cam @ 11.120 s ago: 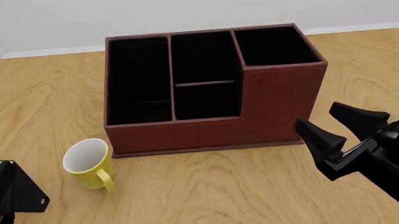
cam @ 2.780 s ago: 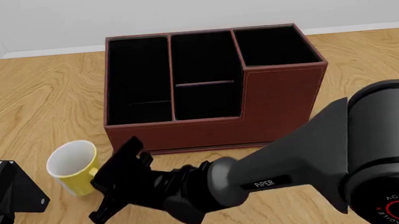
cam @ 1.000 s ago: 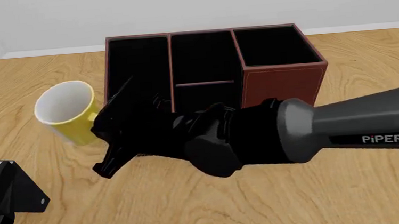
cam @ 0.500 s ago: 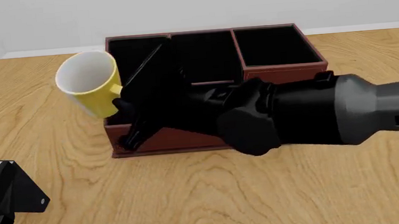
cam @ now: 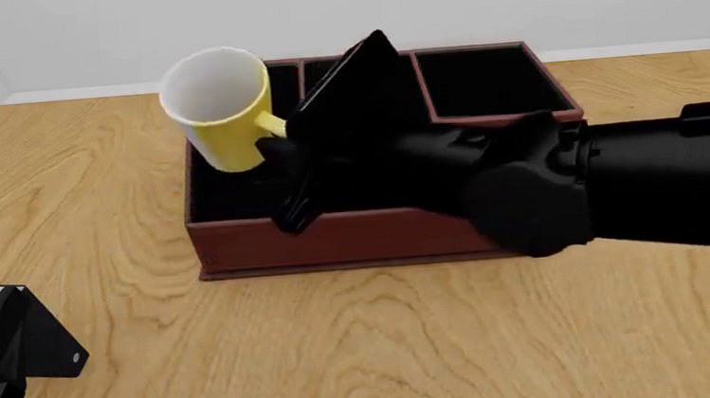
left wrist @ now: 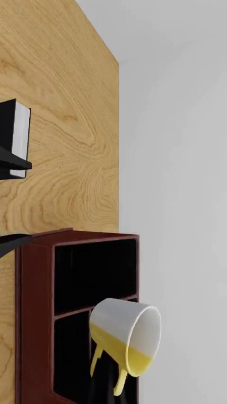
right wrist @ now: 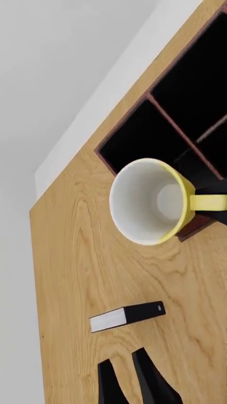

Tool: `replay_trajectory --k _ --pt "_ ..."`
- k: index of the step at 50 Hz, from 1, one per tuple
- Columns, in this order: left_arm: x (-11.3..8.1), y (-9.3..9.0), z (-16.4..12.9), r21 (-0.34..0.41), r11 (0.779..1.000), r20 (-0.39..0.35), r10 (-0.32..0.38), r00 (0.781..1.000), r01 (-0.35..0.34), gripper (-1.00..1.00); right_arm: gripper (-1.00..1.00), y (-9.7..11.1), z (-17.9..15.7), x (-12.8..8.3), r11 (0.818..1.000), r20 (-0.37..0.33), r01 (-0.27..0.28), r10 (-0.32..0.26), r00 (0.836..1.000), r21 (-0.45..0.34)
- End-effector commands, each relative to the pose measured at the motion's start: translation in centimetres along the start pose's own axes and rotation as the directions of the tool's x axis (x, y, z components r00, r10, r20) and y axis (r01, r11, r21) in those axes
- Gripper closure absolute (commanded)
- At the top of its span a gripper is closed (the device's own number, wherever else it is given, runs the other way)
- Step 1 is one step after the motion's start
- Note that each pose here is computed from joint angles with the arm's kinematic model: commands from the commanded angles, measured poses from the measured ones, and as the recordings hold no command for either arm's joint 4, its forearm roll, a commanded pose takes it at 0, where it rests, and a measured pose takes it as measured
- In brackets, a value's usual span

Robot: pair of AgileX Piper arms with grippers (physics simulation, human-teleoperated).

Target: Pick up the yellow and white mug and place it to the right of the caddy.

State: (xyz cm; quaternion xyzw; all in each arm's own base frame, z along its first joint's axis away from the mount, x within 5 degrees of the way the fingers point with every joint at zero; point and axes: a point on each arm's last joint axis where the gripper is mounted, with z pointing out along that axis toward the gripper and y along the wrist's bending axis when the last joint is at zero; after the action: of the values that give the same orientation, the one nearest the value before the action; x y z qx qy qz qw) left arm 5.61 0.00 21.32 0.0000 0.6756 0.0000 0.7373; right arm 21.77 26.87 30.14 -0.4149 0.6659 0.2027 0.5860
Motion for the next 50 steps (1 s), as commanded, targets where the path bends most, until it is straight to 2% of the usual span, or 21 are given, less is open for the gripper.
replay_trajectory --k 1,33,44,50 --pt "0.0 0.0 0.0 0.0 1.0 0.0 0.0 1.0 0.0 -1.0 1.0 -1.7 -2.2 0.0 0.998 0.013 -0.018 0.018 1.0 0.054" --pt "0.0 0.0 0.0 0.0 1.0 0.0 0.0 1.0 0.0 -1.0 1.0 -5.1 -9.3 1.0 0.977 0.036 -0.054 0.047 0.998 0.205" --pt "0.0 0.0 0.0 0.0 1.0 0.0 0.0 1.0 0.0 -1.0 1.0 -6.0 -12.0 2.3 0.96 0.011 -0.056 0.055 0.998 0.274" --pt "0.0 0.0 0.0 0.0 1.0 0.0 0.0 1.0 0.0 -1.0 1.0 -6.3 -13.8 2.2 0.949 0.031 -0.076 0.07 0.997 0.307"
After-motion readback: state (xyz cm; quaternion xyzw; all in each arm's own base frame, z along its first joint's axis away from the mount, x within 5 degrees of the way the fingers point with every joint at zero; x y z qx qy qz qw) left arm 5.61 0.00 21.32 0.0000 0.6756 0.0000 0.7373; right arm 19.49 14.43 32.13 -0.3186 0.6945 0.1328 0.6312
